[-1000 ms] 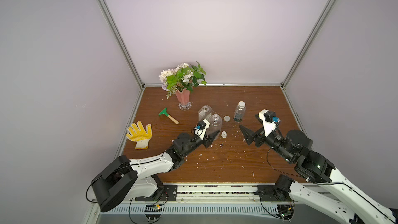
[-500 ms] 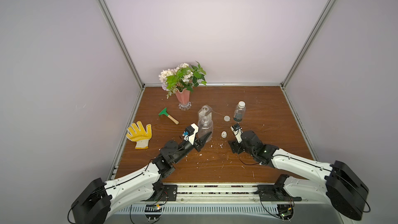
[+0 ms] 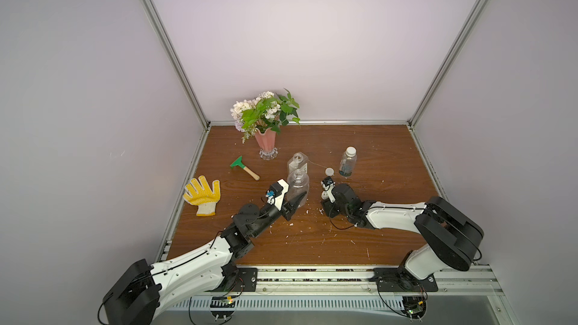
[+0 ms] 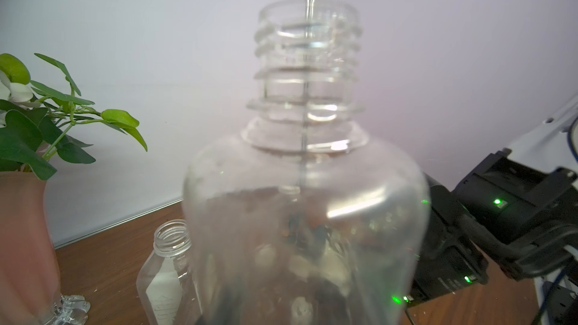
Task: Screw on the bottle caps
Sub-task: Pick up the bottle cap from the center of the board, then screw the bottle cap onto the plastic bottle.
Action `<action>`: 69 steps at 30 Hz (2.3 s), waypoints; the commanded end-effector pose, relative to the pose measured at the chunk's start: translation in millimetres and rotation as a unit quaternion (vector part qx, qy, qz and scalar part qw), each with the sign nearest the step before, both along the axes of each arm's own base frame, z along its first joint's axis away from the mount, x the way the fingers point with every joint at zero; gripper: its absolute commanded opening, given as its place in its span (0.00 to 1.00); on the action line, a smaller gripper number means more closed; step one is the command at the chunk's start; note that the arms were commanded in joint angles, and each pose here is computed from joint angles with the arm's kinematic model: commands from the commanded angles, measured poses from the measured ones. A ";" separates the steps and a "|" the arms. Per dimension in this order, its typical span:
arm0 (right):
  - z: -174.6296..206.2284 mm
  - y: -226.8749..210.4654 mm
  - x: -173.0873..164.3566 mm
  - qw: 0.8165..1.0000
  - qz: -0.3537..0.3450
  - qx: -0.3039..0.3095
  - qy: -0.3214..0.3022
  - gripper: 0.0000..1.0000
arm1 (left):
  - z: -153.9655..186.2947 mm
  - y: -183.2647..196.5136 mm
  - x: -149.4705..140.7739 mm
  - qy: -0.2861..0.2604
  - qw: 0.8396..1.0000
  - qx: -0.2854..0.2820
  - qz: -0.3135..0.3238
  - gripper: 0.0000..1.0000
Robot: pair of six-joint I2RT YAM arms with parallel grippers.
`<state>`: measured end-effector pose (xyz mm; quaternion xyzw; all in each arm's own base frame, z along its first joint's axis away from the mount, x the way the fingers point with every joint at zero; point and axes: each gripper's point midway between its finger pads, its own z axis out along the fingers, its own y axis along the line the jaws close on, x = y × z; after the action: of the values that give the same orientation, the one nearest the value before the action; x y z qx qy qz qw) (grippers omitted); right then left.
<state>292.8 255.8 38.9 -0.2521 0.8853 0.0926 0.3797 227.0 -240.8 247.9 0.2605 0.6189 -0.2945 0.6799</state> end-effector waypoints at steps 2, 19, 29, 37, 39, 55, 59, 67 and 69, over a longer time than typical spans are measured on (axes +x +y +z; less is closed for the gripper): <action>13.3 15.9 18.1 0.999 -0.007 0.029 -0.019 0.57 | 4.7 1.3 1.8 -0.007 1.000 -0.001 0.005 0.45; 4.7 12.8 32.7 0.999 -0.029 0.035 -0.007 0.46 | 2.5 1.0 0.8 -0.007 1.000 0.002 0.002 0.45; 8.1 12.0 40.8 0.999 -0.031 0.027 -0.007 0.41 | 1.9 1.4 0.3 -0.006 1.000 0.003 0.002 0.44; 29.6 2.1 29.6 0.999 -0.028 0.032 -0.012 0.25 | 1.5 0.1 -1.0 -0.008 1.000 0.002 -0.003 0.44; 37.1 -1.0 24.9 0.999 -0.025 0.033 -0.013 0.24 | 0.6 -0.5 -1.7 -0.008 1.000 0.002 -0.006 0.44; 242.5 -21.6 -31.2 0.986 0.069 0.108 -0.104 0.22 | -10.4 -56.0 -23.3 -0.014 0.993 0.002 -0.120 0.41; 297.5 -16.4 -46.2 0.979 0.107 0.126 -0.115 0.22 | -16.3 -76.6 -27.5 -0.007 0.989 0.005 -0.146 0.39; 338.5 5.8 -69.3 0.966 0.187 0.145 -0.107 0.22 | -18.7 -84.1 -27.3 -0.005 0.988 -0.004 -0.154 0.37; 337.9 11.2 -71.4 0.965 0.197 0.144 -0.098 0.22 | -18.2 -84.3 -27.0 -0.009 0.988 -0.002 -0.152 0.37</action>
<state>233.2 258.4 386.6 -0.3374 0.7509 0.2566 0.5064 203.2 -319.9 203.2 0.3589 0.5989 -0.3756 0.6095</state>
